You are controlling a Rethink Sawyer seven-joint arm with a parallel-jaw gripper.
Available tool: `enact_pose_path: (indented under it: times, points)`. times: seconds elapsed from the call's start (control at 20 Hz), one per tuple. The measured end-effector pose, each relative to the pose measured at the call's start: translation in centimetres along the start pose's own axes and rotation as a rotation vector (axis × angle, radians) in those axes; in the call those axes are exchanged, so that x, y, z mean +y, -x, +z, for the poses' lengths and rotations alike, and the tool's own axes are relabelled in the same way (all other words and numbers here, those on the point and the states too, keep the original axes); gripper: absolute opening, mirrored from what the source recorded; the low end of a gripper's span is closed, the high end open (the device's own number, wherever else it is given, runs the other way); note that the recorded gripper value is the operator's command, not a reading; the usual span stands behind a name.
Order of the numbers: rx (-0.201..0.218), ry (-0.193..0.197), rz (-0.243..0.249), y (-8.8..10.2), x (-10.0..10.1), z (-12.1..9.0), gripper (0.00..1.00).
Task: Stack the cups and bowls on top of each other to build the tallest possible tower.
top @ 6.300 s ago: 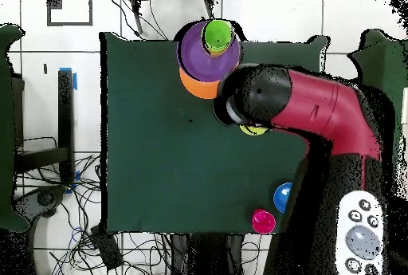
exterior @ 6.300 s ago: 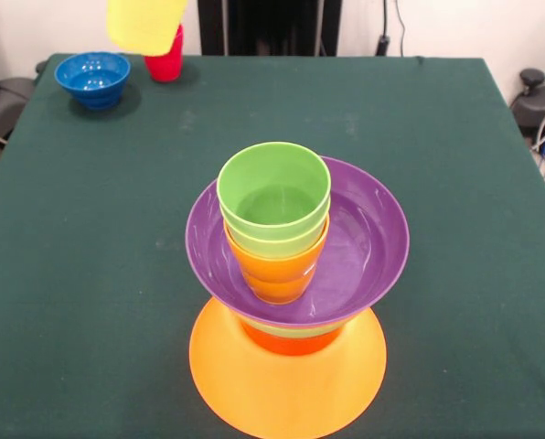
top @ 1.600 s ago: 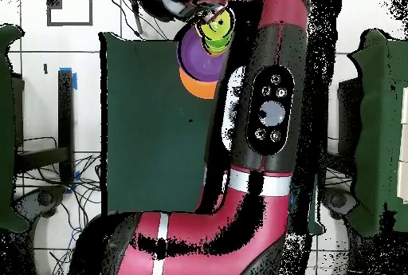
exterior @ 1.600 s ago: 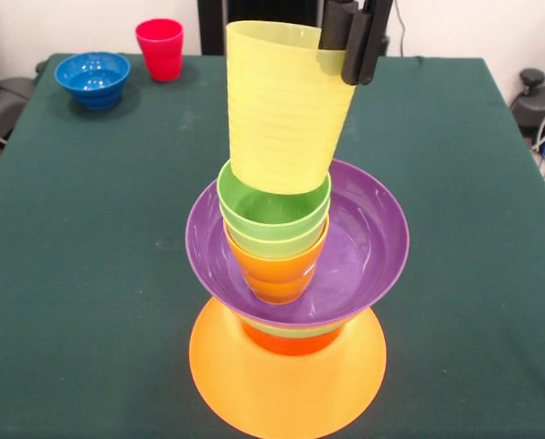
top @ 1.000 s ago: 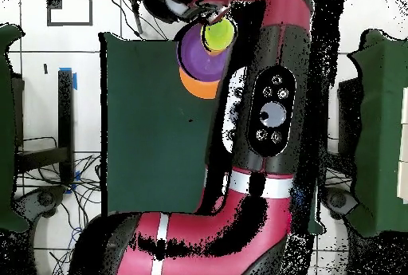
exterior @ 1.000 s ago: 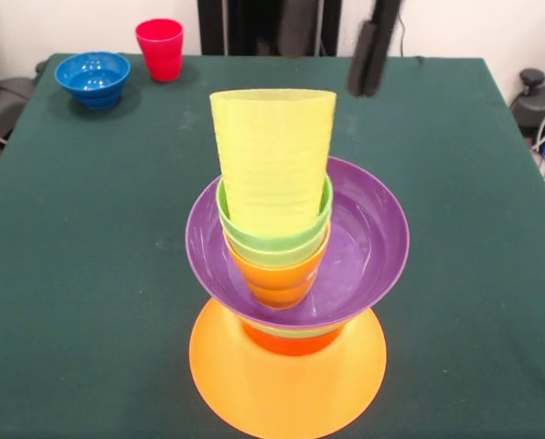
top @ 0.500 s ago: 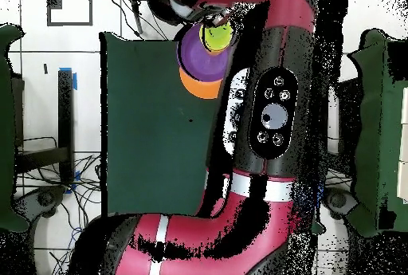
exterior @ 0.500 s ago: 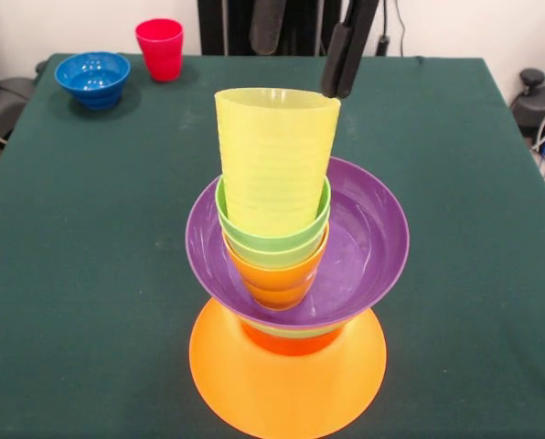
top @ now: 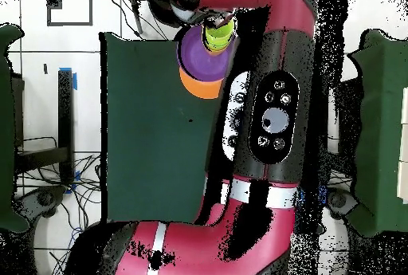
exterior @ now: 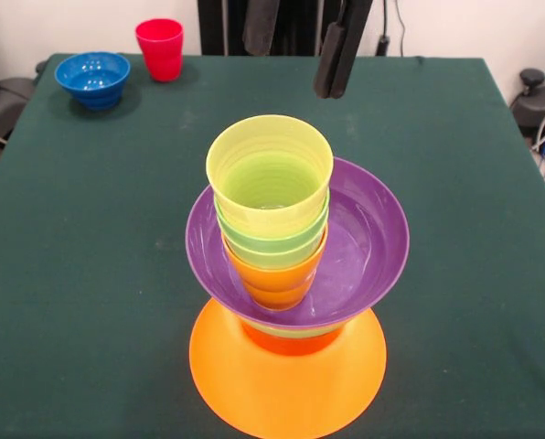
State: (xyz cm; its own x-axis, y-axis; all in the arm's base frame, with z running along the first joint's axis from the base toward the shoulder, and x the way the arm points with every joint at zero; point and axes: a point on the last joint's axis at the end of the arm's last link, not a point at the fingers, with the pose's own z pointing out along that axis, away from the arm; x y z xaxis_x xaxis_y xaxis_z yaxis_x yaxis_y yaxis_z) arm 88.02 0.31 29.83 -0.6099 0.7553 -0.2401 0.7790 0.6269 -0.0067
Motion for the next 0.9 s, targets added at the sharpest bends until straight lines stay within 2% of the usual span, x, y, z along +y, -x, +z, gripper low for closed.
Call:
enact_pose_path:
  times: [0.6,0.9]
  points:
    - [-0.01,0.01,0.004,0.3,-0.2,-1.8,1.0]
    - [0.013,-0.01,0.015,0.4,-2.1,-1.3,1.0]
